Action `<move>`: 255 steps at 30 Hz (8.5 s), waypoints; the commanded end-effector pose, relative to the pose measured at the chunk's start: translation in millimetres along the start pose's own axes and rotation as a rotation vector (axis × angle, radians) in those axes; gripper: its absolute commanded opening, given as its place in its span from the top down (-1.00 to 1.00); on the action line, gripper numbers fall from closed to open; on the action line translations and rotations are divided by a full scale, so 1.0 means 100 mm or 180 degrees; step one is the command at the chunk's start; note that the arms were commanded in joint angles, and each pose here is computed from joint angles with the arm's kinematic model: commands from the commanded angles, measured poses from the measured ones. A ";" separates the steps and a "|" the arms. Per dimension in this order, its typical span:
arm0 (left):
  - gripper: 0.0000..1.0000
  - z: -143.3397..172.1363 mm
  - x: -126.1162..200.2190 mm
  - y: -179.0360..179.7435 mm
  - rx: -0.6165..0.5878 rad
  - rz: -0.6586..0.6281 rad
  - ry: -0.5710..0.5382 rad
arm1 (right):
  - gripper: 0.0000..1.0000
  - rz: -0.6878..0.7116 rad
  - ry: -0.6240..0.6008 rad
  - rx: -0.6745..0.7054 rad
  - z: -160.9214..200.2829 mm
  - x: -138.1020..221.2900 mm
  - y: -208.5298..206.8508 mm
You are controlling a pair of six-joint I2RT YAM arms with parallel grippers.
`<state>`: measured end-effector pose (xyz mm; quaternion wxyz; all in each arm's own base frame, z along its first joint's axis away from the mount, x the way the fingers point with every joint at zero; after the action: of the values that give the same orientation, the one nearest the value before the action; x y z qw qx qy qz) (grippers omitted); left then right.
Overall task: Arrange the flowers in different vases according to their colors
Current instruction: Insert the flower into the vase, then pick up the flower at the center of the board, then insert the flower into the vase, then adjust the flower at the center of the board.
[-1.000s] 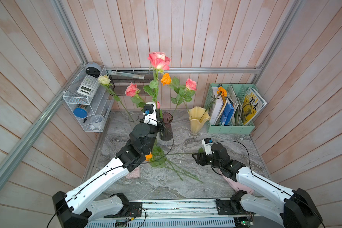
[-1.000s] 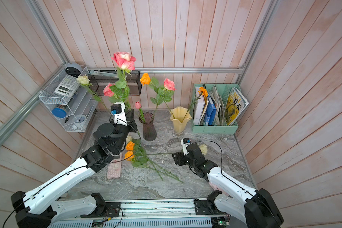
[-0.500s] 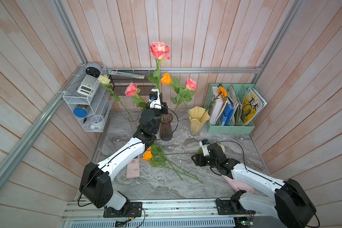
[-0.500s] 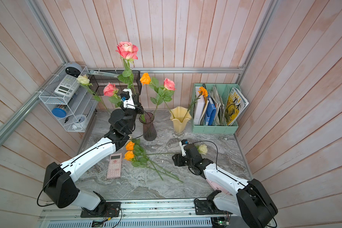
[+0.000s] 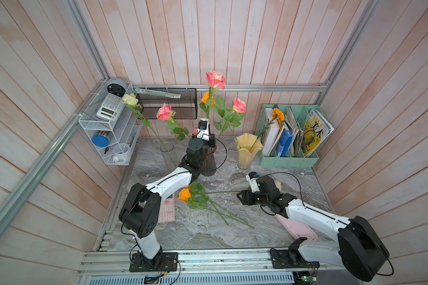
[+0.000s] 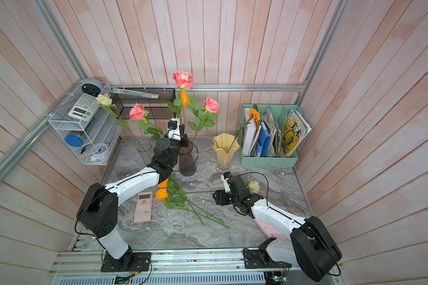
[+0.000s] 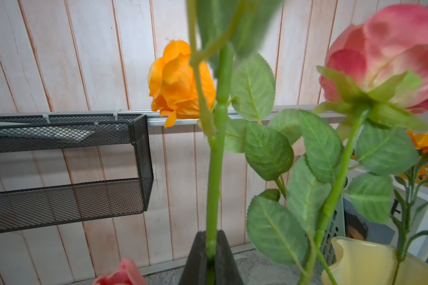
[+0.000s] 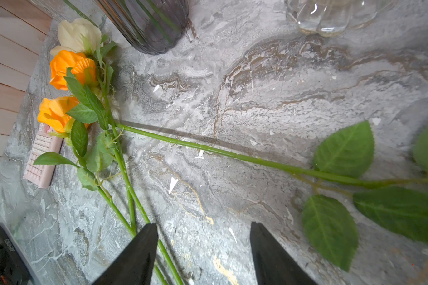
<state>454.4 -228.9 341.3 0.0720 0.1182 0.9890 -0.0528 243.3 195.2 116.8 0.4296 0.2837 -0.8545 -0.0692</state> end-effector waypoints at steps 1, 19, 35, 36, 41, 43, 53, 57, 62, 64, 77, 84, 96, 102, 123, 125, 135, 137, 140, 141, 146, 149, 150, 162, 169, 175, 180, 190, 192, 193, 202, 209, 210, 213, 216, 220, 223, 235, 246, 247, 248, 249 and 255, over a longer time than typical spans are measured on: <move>0.69 0.08 0.00 0.00 0.0019 0.0028 -0.0006 | -0.31 -0.0073 0.0045 0.0025 -0.05 0.00 0.04; -0.06 0.03 0.49 -0.05 -0.0008 0.0206 0.0300 | -0.30 0.0080 0.0175 0.0059 -0.11 0.08 0.03; -0.26 0.94 1.51 -0.86 -0.0859 0.2204 0.2375 | -0.29 0.0819 0.0174 -0.0659 0.12 0.51 -0.44; -0.26 1.01 1.51 -0.88 -0.0919 0.2259 0.2432 | -0.28 0.0818 0.0138 -0.0699 0.15 0.53 -0.45; -0.24 1.40 1.53 -1.04 -0.1302 0.2529 0.2903 | -0.29 0.0803 -0.0073 -0.0705 0.18 0.65 -0.47; -0.21 1.60 1.51 -1.09 -0.1479 0.2565 0.3122 | -0.28 0.0792 -0.0075 -0.0698 0.19 0.67 -0.47; -0.15 2.23 1.34 -1.18 -0.1686 0.2563 0.3462 | -0.29 0.0790 -0.0011 -0.0664 0.21 0.64 -0.49; -0.14 2.38 1.30 -1.22 -0.1750 0.2606 0.3590 | -0.29 0.0764 0.0006 -0.0683 0.23 0.63 -0.51; -0.14 2.48 1.33 -1.22 -0.1775 0.2647 0.3666 | -0.28 0.0779 0.0012 -0.0705 0.26 0.64 -0.55; -0.13 2.53 1.34 -1.22 -0.1791 0.2660 0.3705 | -0.29 0.0770 0.0002 -0.0722 0.26 0.64 -0.56; 0.09 2.90 1.35 -1.13 -0.2001 0.2464 0.3988 | -0.28 0.0708 -0.0012 -0.0756 0.26 0.62 -0.55; 0.56 2.90 1.36 -1.15 -0.1978 0.2428 0.3959 | -0.28 0.0723 -0.0014 -0.0765 0.27 0.63 -0.56; 1.00 2.28 1.26 -1.35 -0.1558 0.2278 0.3286 | -0.27 0.0847 -0.0055 -0.0759 0.25 0.74 -0.59; 1.00 1.76 1.24 -1.40 -0.1244 0.2224 0.2849 | -0.27 0.0789 -0.0198 -0.0693 0.19 0.86 -0.55; 1.00 -0.52 1.25 -1.46 -0.0761 0.2008 0.0946 | -0.29 0.0597 -0.0346 -0.0647 0.20 0.86 -0.51; 1.00 -0.88 1.30 -1.35 -0.0633 0.1860 0.0657 | -0.29 0.0622 -0.0318 -0.0650 0.18 0.84 -0.52; 1.00 -2.50 1.97 0.02 -0.0382 0.0375 -0.0818 | -0.29 0.0530 -0.0235 -0.0680 0.11 0.59 -0.54; 1.00 -2.63 2.10 0.33 -0.0330 0.0052 -0.1053 | -0.29 0.0508 -0.0200 -0.0682 0.10 0.54 -0.54; 1.00 -2.74 2.22 0.76 -0.0253 -0.0500 -0.1346 | -0.28 0.0475 -0.0157 -0.0689 0.08 0.49 -0.54; 1.00 -2.75 2.24 0.89 -0.0227 -0.0670 -0.1411 | -0.28 0.0467 -0.0145 -0.0692 0.06 0.47 -0.53; 1.00 -2.66 2.07 1.40 0.0067 -0.1041 -0.1527 | -0.28 0.0449 -0.0092 -0.0682 0.02 0.42 -0.53; 1.00 -2.53 1.90 1.76 0.0433 -0.1058 -0.1600 | -0.28 0.0443 -0.0067 -0.0688 0.00 0.38 -0.53; 1.00 -2.48 1.85 1.89 0.0602 -0.1021 -0.1619 | -0.28 0.0441 -0.0055 -0.0690 -0.01 0.37 -0.53; 1.00 -1.94 1.29 2.20 0.1030 -0.0676 -0.1483 | -0.27 0.0455 0.0105 -0.0674 -0.04 0.20 -0.57; 1.00 -1.57 1.05 2.24 0.0999 -0.0593 -0.1231 | -0.27 0.0389 0.0250 -0.0669 -0.08 0.07 -0.56; 1.00 -1.15 0.87 2.30 0.0985 -0.0556 -0.1047 | -0.25 0.0093 0.0466 -0.0539 -0.13 -0.04 -0.45; 1.00 -0.80 0.72 2.29 0.1001 -0.0500 -0.0891 | -0.23 0.0061 0.0458 -0.0535 -0.14 -0.04 -0.44; 1.00 -0.38 0.54 2.09 0.0762 -0.0418 -0.0566 | -0.23 -0.0154 0.0413 -0.0480 -0.14 0.01 -0.32; 1.00 -0.29 0.52 2.02 0.0682 -0.0382 -0.0461 | -0.23 -0.0255 0.0423 -0.0367 -0.15 0.00 -0.21; 0.95 -0.23 0.52 1.99 0.0652 -0.0376 -0.0398 | -0.24 -0.0283 0.0424 -0.0288 -0.16 0.00 -0.16; 0.32 0.15 0.53 1.85 0.0623 -0.0448 0.0035 | -0.24 -0.0378 0.0649 0.0371 -0.19 -0.10 0.31; 0.25 0.06 0.66 1.77 0.0636 -0.0440 0.0072 | -0.24 -0.0566 0.0804 0.0853 -0.20 -0.16 0.70; 0.24 0.02 0.70 1.75 0.0641 -0.0440 0.0071 | -0.24 -0.0578 0.0835 0.0937 -0.18 -0.17 0.75; 0.19 -0.06 0.82 1.68 0.0645 -0.0475 0.0121 | -0.22 -0.0598 0.0949 0.1183 -0.12 -0.22 0.89; 0.15 -0.13 0.98 1.56 0.0618 -0.0522 0.0202 | -0.19 -0.0669 0.1055 0.1459 -0.02 -0.25 1.04; 0.13 -0.18 1.22 1.31 0.0600 -0.0532 0.0379 | -0.15 -0.0730 0.1209 0.1794 0.11 -0.30 1.18; 0.12 -0.16 1.38 1.13 0.0639 -0.0512 0.0514 | -0.09 -0.0743 0.1301 0.1972 0.19 -0.36 1.26; 0.11 0.00 1.53 1.21 0.0599 -0.0745 0.0758 | -0.04 -0.0683 0.1503 0.2093 0.38 -0.59 1.32; -0.20 0.06 1.64 1.24 0.0644 -0.0773 0.0761 | -0.08 -0.0613 0.1601 0.2119 0.46 -0.66 1.25; -0.21 0.07 1.65 1.25 0.0635 -0.0790 0.0771 | -0.08 -0.0604 0.1620 0.2123 0.46 -0.67 1.24; -0.21 0.09 1.65 1.26 0.0635 -0.0798 0.0785 | -0.08 -0.0603 0.1630 0.2128 0.46 -0.67 1.24; -0.21 0.10 1.66 1.27 0.0638 -0.0804 0.0794 | -0.08 -0.0599 0.1635 0.2130 0.47 -0.68 1.24; -0.34 0.11 1.74 1.31 0.0656 -0.0878 0.0780 | -0.09 -0.0608 0.1617 0.2126 0.46 -0.69 1.25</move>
<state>324.7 -71.4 295.6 -0.0679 0.0092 0.9869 -0.1458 187.0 330.4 86.4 0.5008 0.4937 -0.6711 0.2346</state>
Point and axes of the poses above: each gripper's point midway between its finger pads, its own x axis back along the fingers, its own y axis along the line the jaws close on, z = x × y, the point moved 4 cm from there along x, back along the fingers, and after that the axes turned 6 degrees about x, right-handed, at the moved point
